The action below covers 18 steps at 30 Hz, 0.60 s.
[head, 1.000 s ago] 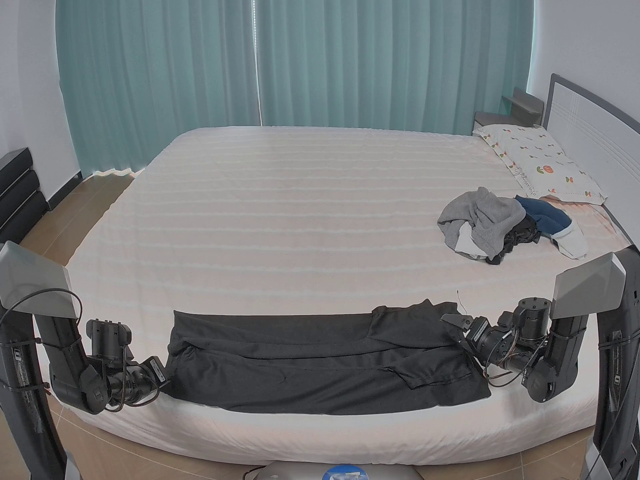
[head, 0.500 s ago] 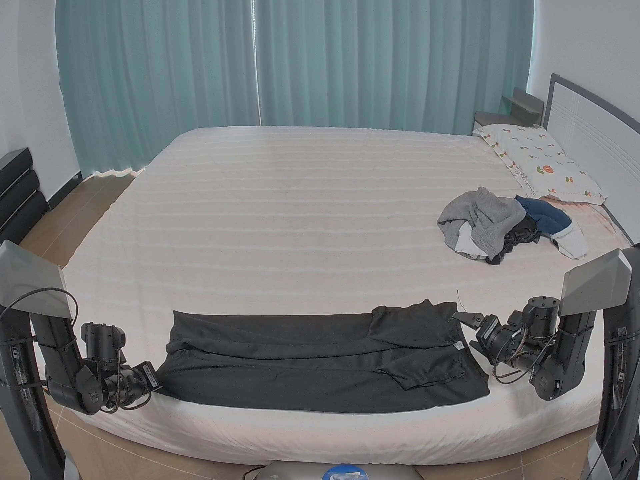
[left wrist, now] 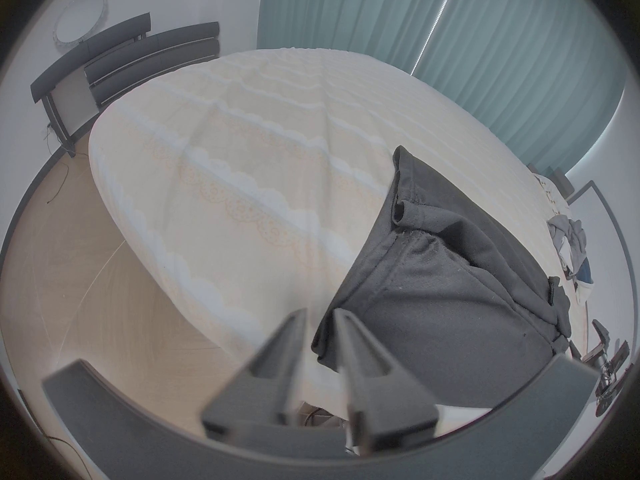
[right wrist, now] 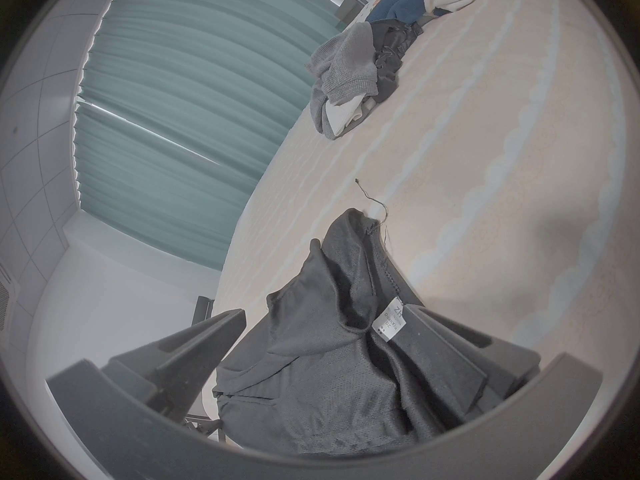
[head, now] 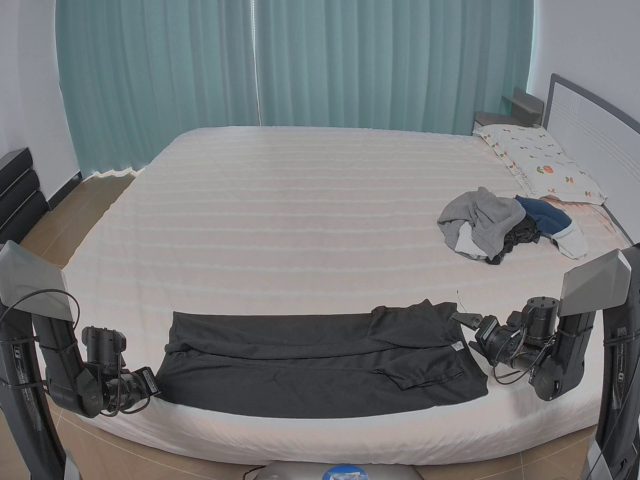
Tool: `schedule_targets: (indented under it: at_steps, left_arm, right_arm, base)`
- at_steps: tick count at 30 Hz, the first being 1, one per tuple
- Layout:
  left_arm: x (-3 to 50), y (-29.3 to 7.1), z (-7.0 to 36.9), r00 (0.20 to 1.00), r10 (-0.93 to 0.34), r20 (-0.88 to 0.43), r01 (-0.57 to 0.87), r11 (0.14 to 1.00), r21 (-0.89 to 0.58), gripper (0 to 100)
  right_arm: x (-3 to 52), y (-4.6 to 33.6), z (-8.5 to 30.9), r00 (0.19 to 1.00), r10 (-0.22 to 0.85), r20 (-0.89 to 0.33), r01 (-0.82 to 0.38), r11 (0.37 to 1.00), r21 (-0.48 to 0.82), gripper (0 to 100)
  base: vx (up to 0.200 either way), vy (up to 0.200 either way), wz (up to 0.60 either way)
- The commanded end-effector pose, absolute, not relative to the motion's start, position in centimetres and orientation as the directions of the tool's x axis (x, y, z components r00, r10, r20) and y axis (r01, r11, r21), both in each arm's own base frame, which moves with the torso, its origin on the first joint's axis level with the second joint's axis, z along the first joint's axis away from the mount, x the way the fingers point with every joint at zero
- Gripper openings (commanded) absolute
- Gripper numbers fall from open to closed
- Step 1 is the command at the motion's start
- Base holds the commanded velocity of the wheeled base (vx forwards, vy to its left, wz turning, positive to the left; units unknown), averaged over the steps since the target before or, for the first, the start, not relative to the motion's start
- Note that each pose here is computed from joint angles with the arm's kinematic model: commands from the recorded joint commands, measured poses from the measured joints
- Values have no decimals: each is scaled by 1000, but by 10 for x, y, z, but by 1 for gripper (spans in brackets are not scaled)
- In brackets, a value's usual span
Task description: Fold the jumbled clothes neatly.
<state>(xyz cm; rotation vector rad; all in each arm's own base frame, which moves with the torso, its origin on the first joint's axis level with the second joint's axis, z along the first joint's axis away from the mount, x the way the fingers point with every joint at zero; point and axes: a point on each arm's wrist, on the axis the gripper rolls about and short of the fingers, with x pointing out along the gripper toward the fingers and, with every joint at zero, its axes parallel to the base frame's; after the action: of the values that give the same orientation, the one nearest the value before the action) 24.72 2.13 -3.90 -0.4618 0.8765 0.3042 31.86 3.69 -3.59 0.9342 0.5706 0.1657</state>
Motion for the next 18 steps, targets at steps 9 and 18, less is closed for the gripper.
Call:
schedule_targets:
  at_steps: [9,18]
  left_arm:
    - [260,26,-5,739,3,-674,-381,826,-415,100]
    - [293,16,-7,779,-127,-615,-262,824,-502,100]
  right_arm:
    - [319,38,-36,843,378,-383,98,593,799,100]
    - [319,38,-36,841,382,-383,95,592,800,100]
  base:
    - [0,0,0]
    - [0,0,0]
